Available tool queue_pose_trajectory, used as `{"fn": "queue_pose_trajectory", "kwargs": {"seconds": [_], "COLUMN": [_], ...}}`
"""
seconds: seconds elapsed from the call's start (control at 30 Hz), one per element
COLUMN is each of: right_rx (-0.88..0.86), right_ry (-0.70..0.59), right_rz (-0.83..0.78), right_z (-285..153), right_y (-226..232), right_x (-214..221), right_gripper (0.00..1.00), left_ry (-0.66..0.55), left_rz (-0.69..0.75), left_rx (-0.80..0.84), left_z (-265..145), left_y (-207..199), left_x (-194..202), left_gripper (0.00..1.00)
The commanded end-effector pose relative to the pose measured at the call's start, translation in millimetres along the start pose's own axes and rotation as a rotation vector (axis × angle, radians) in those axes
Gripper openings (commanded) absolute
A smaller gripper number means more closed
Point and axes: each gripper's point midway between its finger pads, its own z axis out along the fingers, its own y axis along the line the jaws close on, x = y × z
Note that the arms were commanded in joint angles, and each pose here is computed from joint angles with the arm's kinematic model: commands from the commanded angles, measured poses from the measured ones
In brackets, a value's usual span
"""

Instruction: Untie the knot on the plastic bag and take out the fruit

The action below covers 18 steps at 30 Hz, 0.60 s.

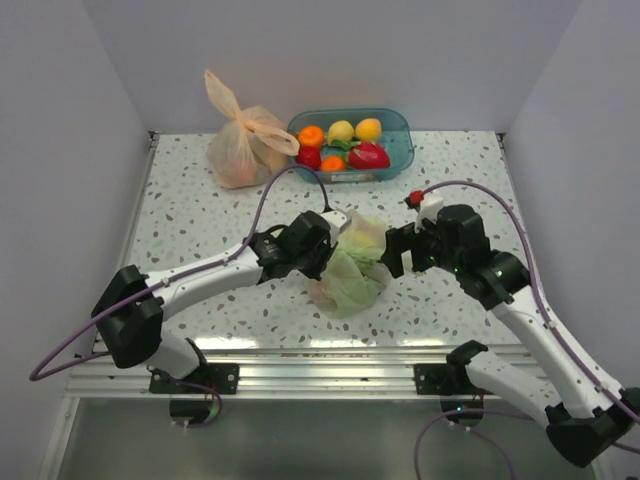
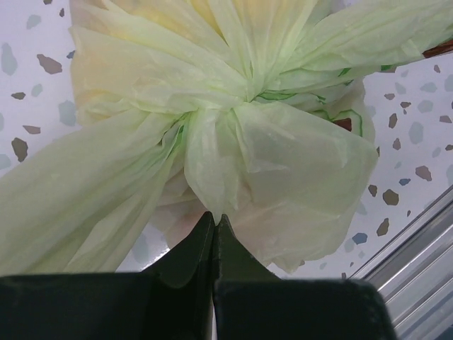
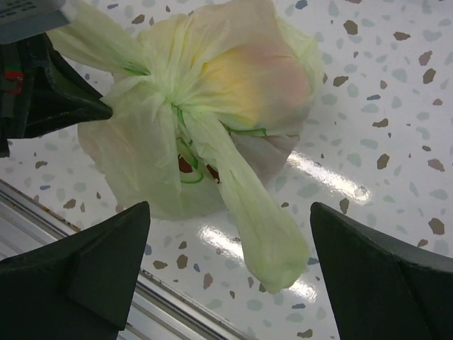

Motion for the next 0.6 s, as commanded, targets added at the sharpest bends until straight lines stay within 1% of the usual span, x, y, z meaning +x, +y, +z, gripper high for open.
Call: {"fn": "queue_pose_trajectory", "kwargs": {"seconds": [0.0,0.07,0.13,0.17,0.2,0.27,0.3,0.4,0.43,0.57], "right_rx": [-0.100,-0.099,-0.092,-0.089,-0.085,-0.083,-0.069,-0.061,-0.061,-0.002], "right_ry": [-0.001,0.046,0.030,0.061,0.058,0.044,0.063,0.023,0.018,0.020], "right_rz": [-0.058,-0.068,-0.064,-0.059,-0.056,-0.021,0.002,0.105,0.168,0.258], "right_z": [14,35,46,61,68,83,95,117,122,143], "right_y": [18,18,18,17,17,19,18,23,28,32], "right_x": [-22,-23,-37,-35,-38,-44,-42,-50,-50,-38], "right_gripper": [0.98,0.95,0.92,0.90,0.86,0.82,0.80,0.78,0.78,0.76], "left_ry": [-0.074,-0.060,-0.074,-0.089,-0.088,-0.101,-0.103,-0.111,-0.110,-0.118], "left_rz": [0.030,0.034,0.024,0.017,0.014,-0.002,-0.006,-0.024,-0.030,-0.048], "left_rx": [-0.021,-0.037,-0.032,-0.019,-0.014,0.008,0.015,0.039,0.040,0.039], "left_z": [-12,-13,-15,-18,-18,-18,-18,-16,-14,-12], "left_y": [6,9,9,7,6,2,1,-4,-4,-4], "left_x": [-15,-9,-9,-11,-8,-7,-8,-9,-8,-8], "left_gripper": [0.00,0.00,0.00,0.00,0.00,0.00,0.00,0.00,0.00,0.00]}}
